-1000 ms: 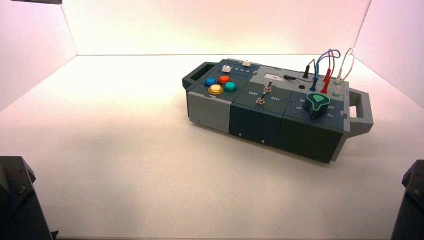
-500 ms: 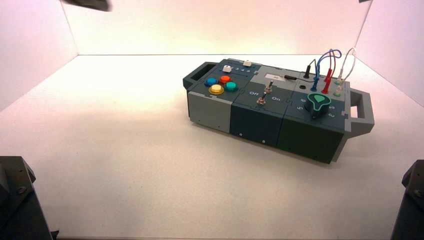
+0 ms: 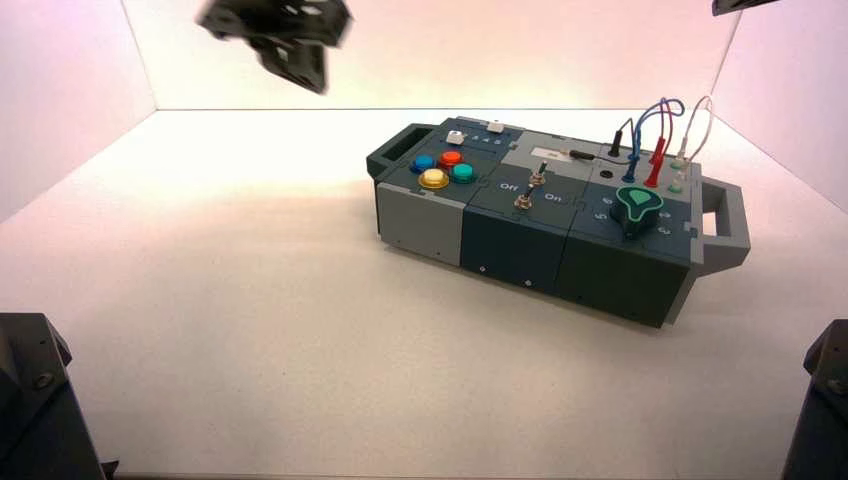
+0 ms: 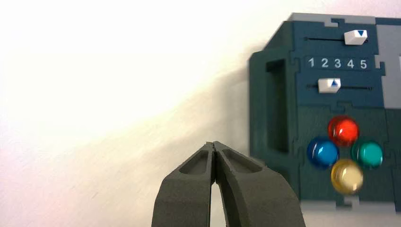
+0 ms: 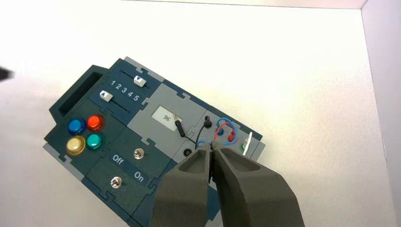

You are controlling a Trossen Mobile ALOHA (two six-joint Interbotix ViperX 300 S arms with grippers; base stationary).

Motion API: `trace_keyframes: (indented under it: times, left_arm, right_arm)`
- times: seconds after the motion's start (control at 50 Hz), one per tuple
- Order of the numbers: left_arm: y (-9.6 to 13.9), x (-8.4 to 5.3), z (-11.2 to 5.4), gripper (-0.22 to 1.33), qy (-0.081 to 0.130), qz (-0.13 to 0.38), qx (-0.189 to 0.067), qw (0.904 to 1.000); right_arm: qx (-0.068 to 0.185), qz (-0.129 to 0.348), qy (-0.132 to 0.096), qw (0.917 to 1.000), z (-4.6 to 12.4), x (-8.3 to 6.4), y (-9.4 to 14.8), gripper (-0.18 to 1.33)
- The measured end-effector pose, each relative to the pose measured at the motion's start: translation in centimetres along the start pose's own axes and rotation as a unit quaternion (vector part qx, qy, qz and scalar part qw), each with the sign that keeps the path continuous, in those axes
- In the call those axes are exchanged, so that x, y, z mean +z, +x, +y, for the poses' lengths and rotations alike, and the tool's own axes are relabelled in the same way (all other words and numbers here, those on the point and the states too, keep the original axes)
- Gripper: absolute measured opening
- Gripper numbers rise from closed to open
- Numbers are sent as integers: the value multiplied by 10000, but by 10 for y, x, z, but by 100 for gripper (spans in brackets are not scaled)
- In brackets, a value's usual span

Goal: Move the bottom slider to position 4.

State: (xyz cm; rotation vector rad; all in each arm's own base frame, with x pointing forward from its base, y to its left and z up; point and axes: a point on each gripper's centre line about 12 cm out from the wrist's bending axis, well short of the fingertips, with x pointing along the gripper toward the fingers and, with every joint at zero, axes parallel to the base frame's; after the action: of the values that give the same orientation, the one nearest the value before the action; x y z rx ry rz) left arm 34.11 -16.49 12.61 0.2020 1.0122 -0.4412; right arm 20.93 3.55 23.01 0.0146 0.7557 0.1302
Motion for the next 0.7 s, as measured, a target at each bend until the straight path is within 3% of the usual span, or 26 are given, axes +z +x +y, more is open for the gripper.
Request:
trace_keyframes:
  times: [0.32,0.48,0.7]
  left_arm:
    - [38,35,-56,-16,572,110,-378,9976]
    - [45,45,-65,-16,635,196,-440,9968]
    - [51,43,-72,-16,689,307,-485,9960]
  right_arm:
    - [0,0,0,10000,0,0,0,-14]
    - [-1,8,0,10000,0,-1,0,-14]
    - [-4,7,-7,10000,0,0,0,-14]
